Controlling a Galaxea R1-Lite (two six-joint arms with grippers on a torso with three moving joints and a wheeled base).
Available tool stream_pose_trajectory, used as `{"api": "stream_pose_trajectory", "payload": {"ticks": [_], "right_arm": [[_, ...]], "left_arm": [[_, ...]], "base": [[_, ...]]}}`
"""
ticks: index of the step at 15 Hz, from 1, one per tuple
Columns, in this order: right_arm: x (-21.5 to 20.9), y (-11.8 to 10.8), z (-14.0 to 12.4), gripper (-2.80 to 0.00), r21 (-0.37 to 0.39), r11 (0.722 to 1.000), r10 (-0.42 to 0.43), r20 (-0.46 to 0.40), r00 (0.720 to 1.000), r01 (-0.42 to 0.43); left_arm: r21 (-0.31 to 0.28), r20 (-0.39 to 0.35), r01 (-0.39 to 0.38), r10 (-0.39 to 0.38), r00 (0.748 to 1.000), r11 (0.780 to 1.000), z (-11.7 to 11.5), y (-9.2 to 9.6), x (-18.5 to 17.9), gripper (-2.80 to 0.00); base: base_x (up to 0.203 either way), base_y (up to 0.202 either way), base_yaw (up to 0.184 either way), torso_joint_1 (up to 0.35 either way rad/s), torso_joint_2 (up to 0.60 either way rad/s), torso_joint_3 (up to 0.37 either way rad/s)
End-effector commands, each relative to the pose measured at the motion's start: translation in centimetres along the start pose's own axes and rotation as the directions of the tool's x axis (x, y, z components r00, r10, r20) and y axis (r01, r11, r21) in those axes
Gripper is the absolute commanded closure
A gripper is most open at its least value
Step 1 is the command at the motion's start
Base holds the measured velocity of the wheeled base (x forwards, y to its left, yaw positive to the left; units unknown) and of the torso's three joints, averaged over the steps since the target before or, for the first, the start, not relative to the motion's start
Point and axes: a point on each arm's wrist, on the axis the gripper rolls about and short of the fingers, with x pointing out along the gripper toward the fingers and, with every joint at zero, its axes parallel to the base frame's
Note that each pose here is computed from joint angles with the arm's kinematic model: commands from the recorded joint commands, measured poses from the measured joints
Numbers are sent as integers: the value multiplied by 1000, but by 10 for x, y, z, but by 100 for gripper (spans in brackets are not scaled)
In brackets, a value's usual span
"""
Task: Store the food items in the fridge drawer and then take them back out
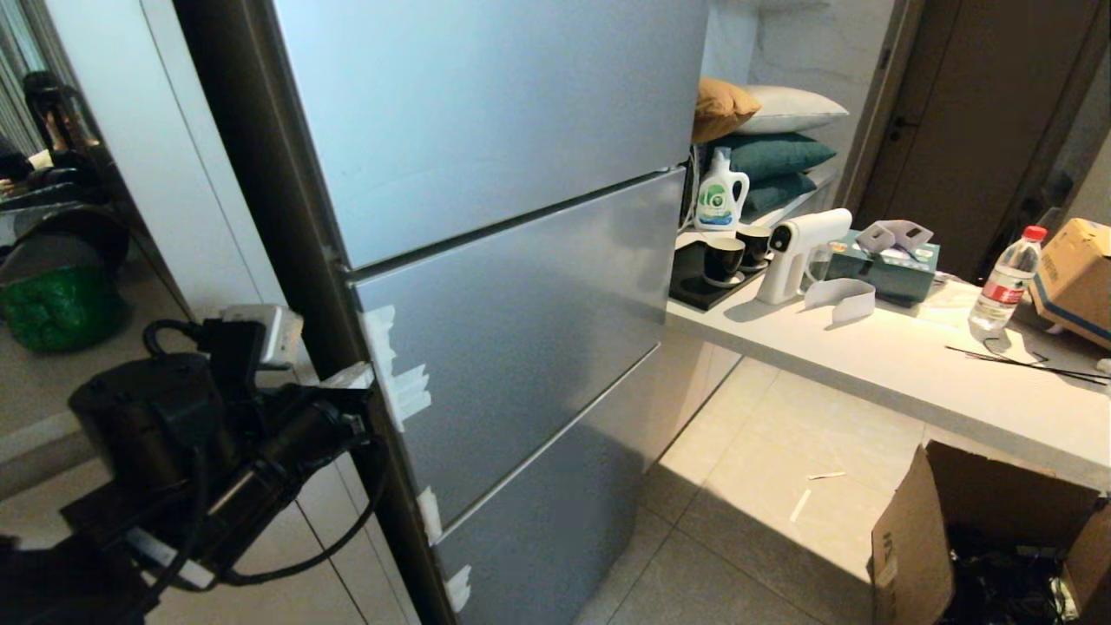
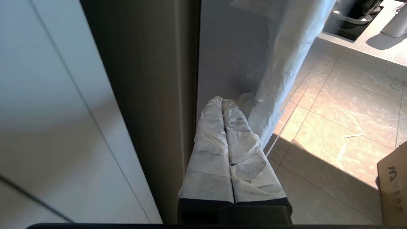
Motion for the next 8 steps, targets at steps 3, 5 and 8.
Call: {"api": "stream_pose_trajectory", "payload": {"ticks": [3,5,8], "right_arm": [[2,0,-8,0,0,1000,0,-29,1000,0],[2,0,-8,0,0,1000,0,-29,1000,0],[2,0,-8,0,0,1000,0,-29,1000,0]], "left_arm": [[-5,-12,5,-5,1000,1000,-4,-1,4,0],[-5,-14,23,-23,1000,1000,-4,-3,2,0],[-7,-14,66,-66,998,998,-5,-8,1,0]], "base": [[0,0,0,0,0,0],[0,0,0,0,0,0],[0,0,0,0,0,0]]}}
